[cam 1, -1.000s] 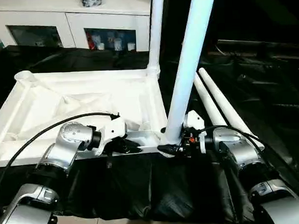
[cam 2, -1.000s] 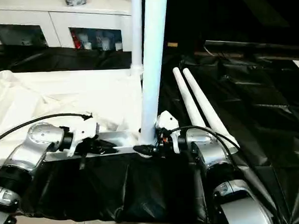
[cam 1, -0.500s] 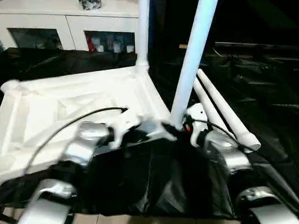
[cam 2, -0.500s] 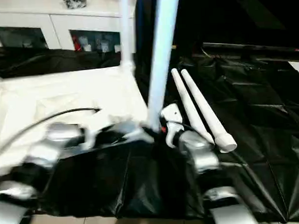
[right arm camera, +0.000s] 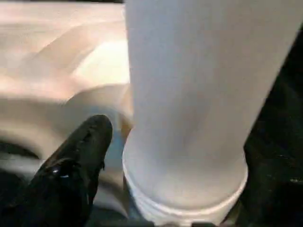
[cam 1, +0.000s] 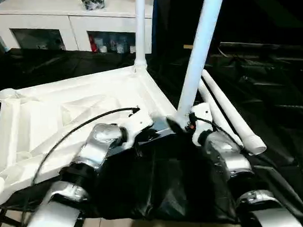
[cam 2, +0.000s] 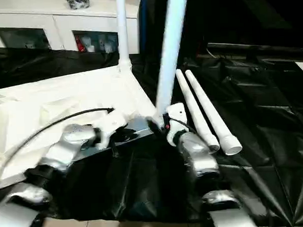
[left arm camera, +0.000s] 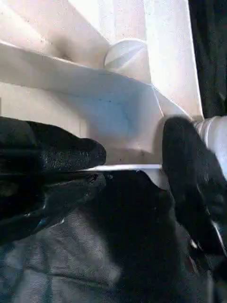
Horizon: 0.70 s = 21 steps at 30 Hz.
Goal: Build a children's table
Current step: Rotate leg to tighten
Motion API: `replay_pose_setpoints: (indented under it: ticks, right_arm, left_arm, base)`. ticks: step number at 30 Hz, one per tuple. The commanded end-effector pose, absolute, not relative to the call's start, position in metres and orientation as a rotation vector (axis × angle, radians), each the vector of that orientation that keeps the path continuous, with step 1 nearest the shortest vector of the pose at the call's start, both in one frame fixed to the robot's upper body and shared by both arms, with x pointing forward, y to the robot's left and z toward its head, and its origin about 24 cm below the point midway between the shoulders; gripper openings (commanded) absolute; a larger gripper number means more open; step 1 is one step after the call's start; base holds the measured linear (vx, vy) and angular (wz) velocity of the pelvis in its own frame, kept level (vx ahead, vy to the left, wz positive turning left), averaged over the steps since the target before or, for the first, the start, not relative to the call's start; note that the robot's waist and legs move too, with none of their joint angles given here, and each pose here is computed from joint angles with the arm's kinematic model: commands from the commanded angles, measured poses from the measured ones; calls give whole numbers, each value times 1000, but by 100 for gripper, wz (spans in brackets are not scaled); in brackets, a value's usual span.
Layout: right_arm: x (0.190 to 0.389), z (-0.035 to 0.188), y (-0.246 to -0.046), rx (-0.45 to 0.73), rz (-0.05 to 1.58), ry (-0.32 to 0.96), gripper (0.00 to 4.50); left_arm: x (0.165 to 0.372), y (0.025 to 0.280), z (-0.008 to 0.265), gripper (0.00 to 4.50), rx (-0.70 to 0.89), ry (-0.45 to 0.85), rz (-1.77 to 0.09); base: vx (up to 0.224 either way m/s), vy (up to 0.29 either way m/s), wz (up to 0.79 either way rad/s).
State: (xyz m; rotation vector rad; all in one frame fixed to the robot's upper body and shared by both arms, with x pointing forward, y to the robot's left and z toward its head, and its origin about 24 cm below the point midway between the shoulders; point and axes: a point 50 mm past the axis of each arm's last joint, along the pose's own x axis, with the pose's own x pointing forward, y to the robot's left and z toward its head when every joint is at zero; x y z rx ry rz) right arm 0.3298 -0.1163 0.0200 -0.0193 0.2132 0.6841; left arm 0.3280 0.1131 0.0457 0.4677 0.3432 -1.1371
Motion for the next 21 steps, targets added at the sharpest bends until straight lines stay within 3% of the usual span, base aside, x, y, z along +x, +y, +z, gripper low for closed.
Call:
replay_pose_setpoints:
  ticks: [1,4,10,21]
  right_arm:
    - [318,20,-100,-47,925,222,385]
    - [313,22,-110,-99,1064,242,385]
    - [312,30,-121,-89,1228,276,385]
    - [309,35,-123,-126,1352,336,298]
  left_arm:
    - [320,108,46,0,460,312,-1255]
    - [315,123,47,0,455,333,-1324]
    - [307,142,49,0,449,362,-1436]
    - [305,156,53,0,446,402,-1484]
  base:
    - [0,0,0]
    - [0,0,0]
    - [0,0,0]
    - [0,0,0]
